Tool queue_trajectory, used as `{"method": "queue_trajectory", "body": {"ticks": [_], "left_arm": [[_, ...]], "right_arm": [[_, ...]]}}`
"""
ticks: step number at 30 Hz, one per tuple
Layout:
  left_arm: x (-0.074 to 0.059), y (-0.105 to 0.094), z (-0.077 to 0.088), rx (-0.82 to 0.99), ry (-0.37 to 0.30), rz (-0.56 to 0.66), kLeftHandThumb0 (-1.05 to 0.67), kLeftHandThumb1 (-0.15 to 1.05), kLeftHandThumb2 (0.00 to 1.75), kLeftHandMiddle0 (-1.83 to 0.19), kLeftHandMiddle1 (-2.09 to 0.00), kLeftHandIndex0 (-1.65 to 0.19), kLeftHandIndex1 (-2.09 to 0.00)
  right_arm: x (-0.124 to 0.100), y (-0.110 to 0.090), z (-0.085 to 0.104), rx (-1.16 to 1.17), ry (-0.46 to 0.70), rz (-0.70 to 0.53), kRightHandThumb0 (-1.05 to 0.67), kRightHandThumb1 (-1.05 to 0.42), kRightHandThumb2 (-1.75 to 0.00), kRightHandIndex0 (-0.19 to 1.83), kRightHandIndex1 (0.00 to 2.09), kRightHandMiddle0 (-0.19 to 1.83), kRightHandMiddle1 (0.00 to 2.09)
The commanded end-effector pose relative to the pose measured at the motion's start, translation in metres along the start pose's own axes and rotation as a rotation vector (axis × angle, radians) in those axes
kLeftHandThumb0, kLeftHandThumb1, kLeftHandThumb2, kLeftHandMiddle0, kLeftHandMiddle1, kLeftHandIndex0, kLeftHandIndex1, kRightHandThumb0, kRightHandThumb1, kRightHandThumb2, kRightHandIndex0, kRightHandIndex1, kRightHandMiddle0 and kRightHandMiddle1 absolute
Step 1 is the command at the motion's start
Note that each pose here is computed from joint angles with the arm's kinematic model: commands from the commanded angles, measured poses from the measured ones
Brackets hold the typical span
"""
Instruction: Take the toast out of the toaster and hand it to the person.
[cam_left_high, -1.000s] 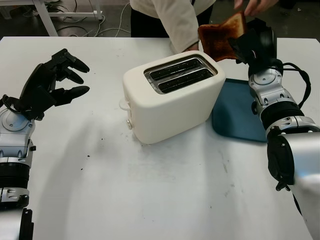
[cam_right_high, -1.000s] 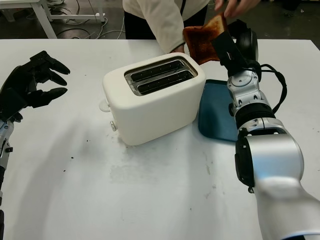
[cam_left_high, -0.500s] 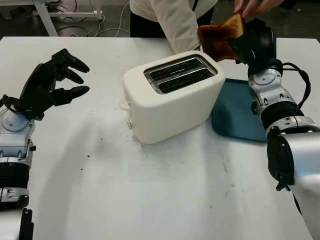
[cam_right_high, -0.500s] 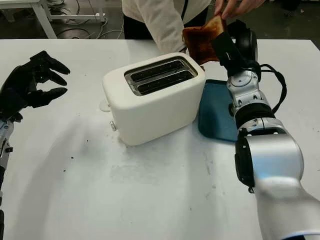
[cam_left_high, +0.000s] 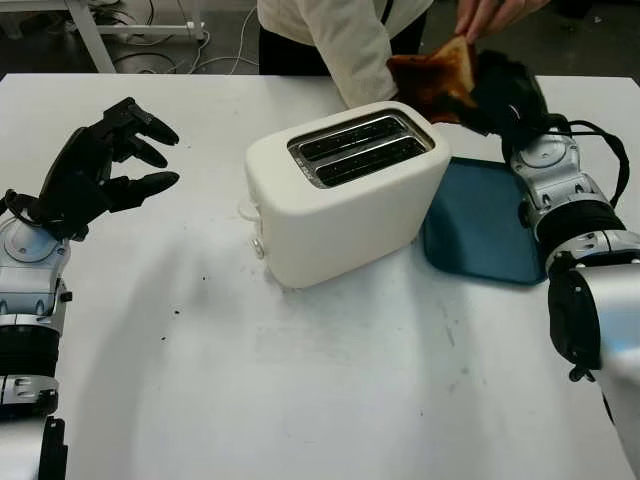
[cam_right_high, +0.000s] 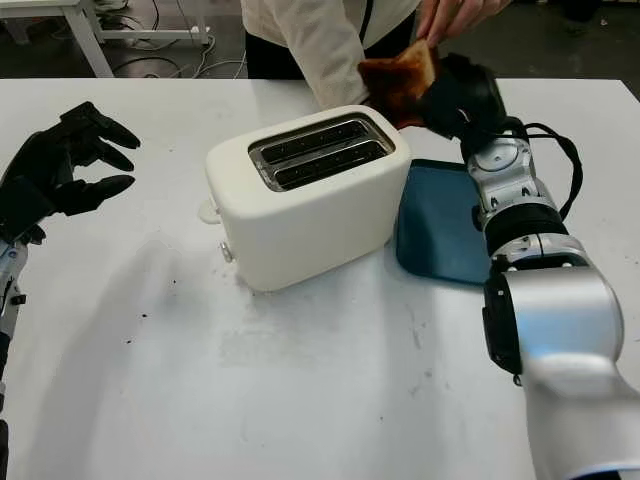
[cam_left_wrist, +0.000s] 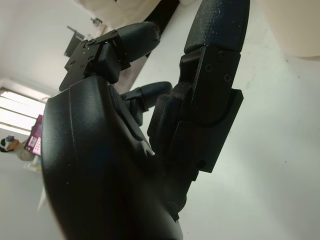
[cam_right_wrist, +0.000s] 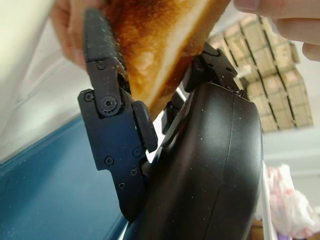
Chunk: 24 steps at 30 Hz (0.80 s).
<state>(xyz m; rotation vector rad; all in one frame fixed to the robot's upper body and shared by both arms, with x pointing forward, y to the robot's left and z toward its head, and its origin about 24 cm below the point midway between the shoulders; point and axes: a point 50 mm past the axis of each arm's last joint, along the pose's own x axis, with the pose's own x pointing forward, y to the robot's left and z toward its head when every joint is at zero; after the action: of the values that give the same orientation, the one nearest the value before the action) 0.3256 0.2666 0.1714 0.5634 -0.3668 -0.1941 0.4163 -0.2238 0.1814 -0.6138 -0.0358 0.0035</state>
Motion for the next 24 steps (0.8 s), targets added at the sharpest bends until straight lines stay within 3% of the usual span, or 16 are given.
{"method": "queue_trajectory", "body": {"ticks": [1,7,15,20,22,24], "left_arm": [[-0.002,0.0,-0.001,-0.006,0.008,0.011,-1.05,0.92,0.13,-0.21,-1.52,-0.21,-1.43],[-0.003,-0.001,-0.001,-0.009,0.007,0.011,-1.05,0.92,0.12,-0.21,-1.52,-0.21,-1.42],[-0.004,-0.001,-0.002,-0.023,0.002,0.015,-1.05,0.92,0.1,-0.2,-1.53,-0.2,-1.42],[-0.011,-0.002,-0.005,-0.045,-0.001,0.024,-1.05,0.92,0.12,-0.21,-1.49,-0.21,-1.39],[-0.015,-0.003,-0.006,-0.059,-0.003,0.027,-1.05,0.92,0.12,-0.23,-1.47,-0.23,-1.38],[-0.02,-0.004,-0.005,-0.061,-0.006,0.024,-1.05,0.92,0.12,-0.23,-1.46,-0.24,-1.37]], "right_arm": [[0.0,-0.005,0.004,-0.002,-0.03,-0.003,-0.93,-0.91,-0.05,0.0,0.0,0.02,0.0],[-0.001,-0.007,0.004,-0.021,-0.038,0.004,-0.89,-0.9,-0.01,0.0,0.0,0.0,0.0],[-0.004,-0.019,0.0,-0.052,-0.047,-0.047,-1.04,-0.88,0.0,0.0,0.0,0.0,0.0],[-0.016,-0.037,-0.015,0.02,-0.08,-0.127,-1.03,-0.86,-0.01,0.0,0.0,0.0,0.0],[-0.024,-0.043,-0.022,0.071,-0.12,-0.157,-0.95,-0.84,0.0,0.0,0.0,0.0,0.0],[-0.038,-0.048,-0.03,0.048,-0.191,-0.211,-1.0,-0.86,-0.01,0.01,0.0,0.0,0.0]]}}
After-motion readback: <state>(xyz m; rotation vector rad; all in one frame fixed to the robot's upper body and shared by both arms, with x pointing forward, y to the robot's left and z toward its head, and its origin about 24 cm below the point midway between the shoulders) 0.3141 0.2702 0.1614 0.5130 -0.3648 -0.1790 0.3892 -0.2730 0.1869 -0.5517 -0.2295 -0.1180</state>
